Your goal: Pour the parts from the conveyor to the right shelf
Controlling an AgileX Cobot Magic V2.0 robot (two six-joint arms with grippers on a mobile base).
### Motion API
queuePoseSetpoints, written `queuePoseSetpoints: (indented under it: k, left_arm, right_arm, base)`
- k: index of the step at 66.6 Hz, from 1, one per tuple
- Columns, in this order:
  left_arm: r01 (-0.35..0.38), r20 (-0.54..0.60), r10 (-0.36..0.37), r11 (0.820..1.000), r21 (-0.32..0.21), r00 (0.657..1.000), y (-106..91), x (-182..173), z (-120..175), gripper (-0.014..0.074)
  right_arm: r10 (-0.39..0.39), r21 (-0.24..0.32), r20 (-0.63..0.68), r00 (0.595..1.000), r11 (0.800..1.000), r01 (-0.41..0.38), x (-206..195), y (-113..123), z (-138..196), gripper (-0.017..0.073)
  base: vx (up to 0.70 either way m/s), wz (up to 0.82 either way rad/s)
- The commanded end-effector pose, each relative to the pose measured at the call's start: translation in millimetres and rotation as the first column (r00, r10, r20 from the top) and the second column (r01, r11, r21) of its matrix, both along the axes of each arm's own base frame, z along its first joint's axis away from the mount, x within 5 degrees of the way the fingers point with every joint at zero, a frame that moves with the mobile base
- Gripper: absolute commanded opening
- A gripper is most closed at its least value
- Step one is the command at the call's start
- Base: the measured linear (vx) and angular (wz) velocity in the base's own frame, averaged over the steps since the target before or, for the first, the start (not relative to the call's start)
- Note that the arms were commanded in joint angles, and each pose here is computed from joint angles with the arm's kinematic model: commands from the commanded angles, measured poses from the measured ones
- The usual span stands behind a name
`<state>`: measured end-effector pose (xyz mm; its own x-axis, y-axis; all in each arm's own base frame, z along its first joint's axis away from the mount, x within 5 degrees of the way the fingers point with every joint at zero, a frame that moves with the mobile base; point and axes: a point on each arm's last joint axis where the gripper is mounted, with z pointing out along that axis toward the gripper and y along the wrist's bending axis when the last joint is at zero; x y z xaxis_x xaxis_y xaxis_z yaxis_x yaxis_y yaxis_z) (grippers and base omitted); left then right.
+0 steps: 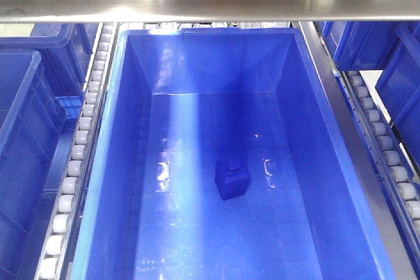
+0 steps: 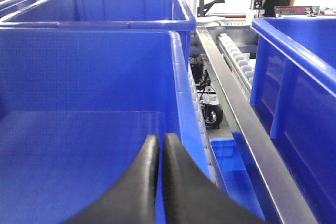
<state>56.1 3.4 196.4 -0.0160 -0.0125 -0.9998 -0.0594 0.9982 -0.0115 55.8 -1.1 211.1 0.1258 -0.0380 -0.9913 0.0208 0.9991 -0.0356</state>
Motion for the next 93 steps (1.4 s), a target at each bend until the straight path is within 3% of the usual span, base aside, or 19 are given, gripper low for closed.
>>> queuePoseSetpoints:
  k: [1,21,35,50,93]
  left_arm:
    - [0.003,0.099,-0.002,1.000,-0.008,0.995,-0.3,-1.6,13.5,-0.0006]
    - [0.003,0.099,-0.002,1.000,-0.008,0.995,-0.3,-1.6,13.5,-0.0006]
    - [0.003,0.099,-0.002,1.000,-0.008,0.995,-0.3,-1.6,13.5,-0.0006]
    - [0.003,0.099,-0.002,1.000,-0.008,0.995,-0.3,-1.6,13.5,-0.0006]
    - [0.003,0.099,-0.002,1.000,-0.008,0.995,-0.3,-1.6,13.5,-0.0006]
  right_arm:
    - [-0.010,0.041,0.114,0.993,0.999,0.005,-2.2,-1.2,6.2,-0.0009]
    - [0.004,0.045,0.082,0.997,0.999,-0.008,-1.5,0.0,3.0,-0.0009]
    - [0.013,0.101,0.015,1.000,0.995,-0.014,-0.5,0.2,-3.1,-0.0009]
    - [-0.001,-0.014,0.044,0.999,1.000,0.001,-0.9,0.3,-0.3,-0.0009]
    - [-0.001,-0.013,0.041,0.999,1.000,0.001,-0.8,0.2,-0.6,-0.0009]
  base:
    - [0.00,0.00]
    - [0.00,0.00]
    - [0.00,0.00]
    - [0.00,0.00]
    - [0.00,0.00]
